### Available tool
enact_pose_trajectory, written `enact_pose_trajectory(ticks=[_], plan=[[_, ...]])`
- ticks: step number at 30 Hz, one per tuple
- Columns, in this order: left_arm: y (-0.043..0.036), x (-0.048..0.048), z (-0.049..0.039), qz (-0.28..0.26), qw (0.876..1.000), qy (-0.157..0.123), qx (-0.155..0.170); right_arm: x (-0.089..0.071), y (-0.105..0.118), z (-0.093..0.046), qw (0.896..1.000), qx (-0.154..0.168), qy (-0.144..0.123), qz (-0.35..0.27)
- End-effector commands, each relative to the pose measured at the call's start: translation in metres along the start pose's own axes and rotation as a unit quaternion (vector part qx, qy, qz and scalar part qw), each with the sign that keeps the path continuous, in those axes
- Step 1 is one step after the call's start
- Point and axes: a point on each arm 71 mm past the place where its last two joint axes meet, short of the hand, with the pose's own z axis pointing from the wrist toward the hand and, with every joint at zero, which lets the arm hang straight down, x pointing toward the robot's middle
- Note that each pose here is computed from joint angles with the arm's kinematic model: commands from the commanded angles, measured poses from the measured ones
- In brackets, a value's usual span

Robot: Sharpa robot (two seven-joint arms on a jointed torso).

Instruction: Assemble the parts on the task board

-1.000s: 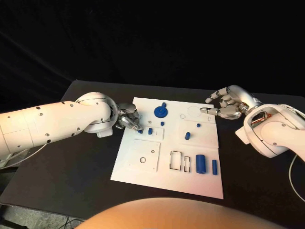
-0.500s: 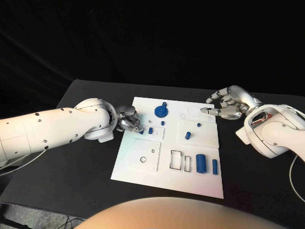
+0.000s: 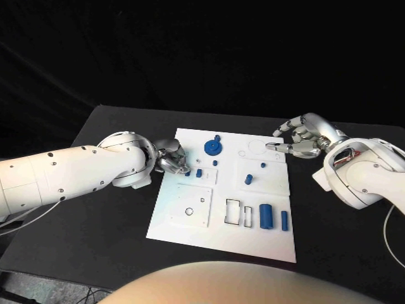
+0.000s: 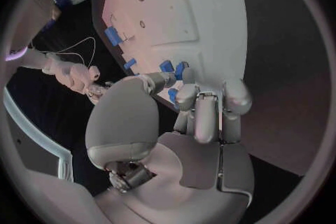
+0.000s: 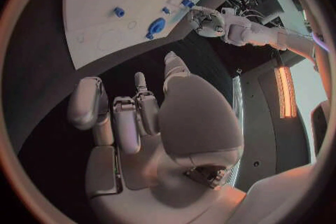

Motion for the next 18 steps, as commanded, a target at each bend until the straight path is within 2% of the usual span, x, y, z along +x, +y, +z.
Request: enact_pose_trajectory(ticks=[1, 7, 18], plan=[[-0.0027, -0.0003, 0.0002, 0.009, 1.0, -0.002, 0.012, 0.0004, 0.0009, -0.0002, 1.0, -0.005, 0.001, -0.003], [-0.0036, -0.0009, -0.0001, 0.008, 1.0, 0.011, 0.01, 0.0003, 0.0008, -0.0002, 1.0, -0.005, 0.001, -0.003], [0.0, -0.001, 0.0026, 0.012, 0.999, 0.03, -0.002, 0.0006, 0.0009, 0.0001, 1.0, -0.005, 0.001, -0.003]])
